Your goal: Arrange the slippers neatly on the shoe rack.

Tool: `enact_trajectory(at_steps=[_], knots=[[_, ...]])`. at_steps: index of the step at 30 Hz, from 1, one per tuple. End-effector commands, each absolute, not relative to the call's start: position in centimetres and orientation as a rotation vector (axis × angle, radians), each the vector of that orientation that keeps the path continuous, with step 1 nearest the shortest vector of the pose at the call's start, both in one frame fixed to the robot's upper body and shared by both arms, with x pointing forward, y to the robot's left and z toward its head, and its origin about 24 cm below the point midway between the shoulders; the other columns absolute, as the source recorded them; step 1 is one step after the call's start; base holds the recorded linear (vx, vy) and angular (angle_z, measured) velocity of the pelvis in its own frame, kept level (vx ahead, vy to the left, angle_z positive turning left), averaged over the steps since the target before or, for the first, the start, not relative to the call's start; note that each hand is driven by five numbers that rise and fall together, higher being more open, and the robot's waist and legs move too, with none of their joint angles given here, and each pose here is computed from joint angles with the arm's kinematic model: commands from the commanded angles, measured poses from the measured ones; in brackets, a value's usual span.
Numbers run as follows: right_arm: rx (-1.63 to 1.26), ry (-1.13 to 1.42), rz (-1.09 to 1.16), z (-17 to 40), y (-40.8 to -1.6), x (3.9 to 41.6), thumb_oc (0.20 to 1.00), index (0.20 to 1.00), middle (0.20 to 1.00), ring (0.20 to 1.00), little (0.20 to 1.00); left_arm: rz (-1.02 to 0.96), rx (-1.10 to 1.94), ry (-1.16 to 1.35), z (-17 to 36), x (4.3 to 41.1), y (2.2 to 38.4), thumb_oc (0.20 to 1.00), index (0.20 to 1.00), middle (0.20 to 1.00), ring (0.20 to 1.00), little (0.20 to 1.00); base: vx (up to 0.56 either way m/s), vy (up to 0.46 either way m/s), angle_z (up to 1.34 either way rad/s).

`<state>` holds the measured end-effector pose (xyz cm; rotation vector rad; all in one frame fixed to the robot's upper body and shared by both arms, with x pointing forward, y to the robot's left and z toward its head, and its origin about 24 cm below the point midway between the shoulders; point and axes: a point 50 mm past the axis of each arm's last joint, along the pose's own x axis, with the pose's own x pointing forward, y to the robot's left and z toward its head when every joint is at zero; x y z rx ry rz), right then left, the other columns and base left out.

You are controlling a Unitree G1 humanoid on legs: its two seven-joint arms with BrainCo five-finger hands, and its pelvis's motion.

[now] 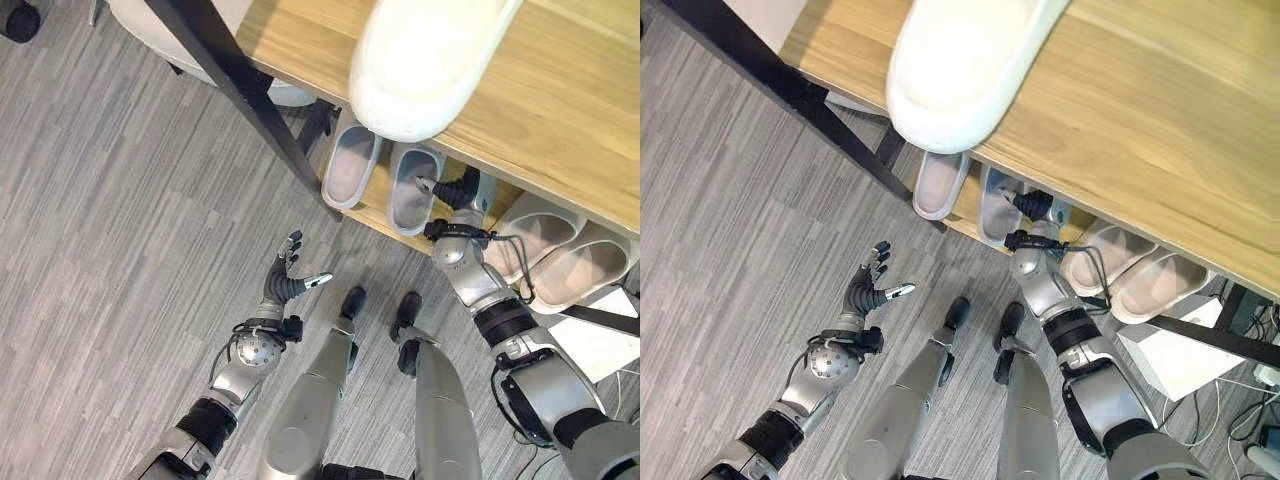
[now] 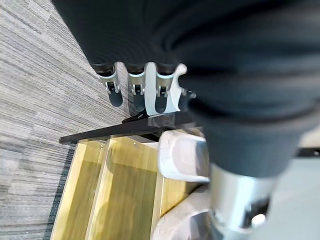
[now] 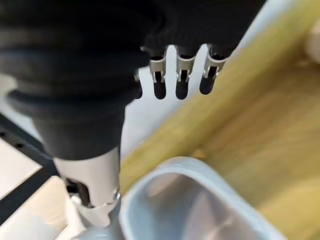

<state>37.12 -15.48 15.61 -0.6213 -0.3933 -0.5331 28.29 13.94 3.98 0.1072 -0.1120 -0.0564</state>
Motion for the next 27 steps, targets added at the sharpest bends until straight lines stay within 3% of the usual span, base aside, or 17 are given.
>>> enact_trajectory(at_steps=[1, 18, 27], knots=[[-0.549, -0.491, -0.534, 18.0, -15.5, 37.3, 1.0, 1.0, 1.0, 1.0, 1.0, -0.056, 0.073, -0.157, 4.8, 28.1, 13.9, 1.0, 1.0, 1.0, 1.0, 1.0, 0.0, 0.0, 0.0], [-0.287, -0.356, -0.412, 17.2, -13.5, 38.6, 1.0, 1.0, 1.0, 1.0, 1.0, -0.063, 0.102, -0.136, 4.5, 28.1, 14.4, 1.0, 1.0, 1.0, 1.0, 1.0, 0.01, -0.007, 0.06], [0.018, -0.309, -0.314, 17.9, -11.7, 38.9, 1.0, 1.0, 1.0, 1.0, 1.0, -0.078, 0.127, -0.136, 4.7, 28.3, 14.5, 1.0, 1.0, 1.0, 1.0, 1.0, 0.01, -0.004, 0.04]])
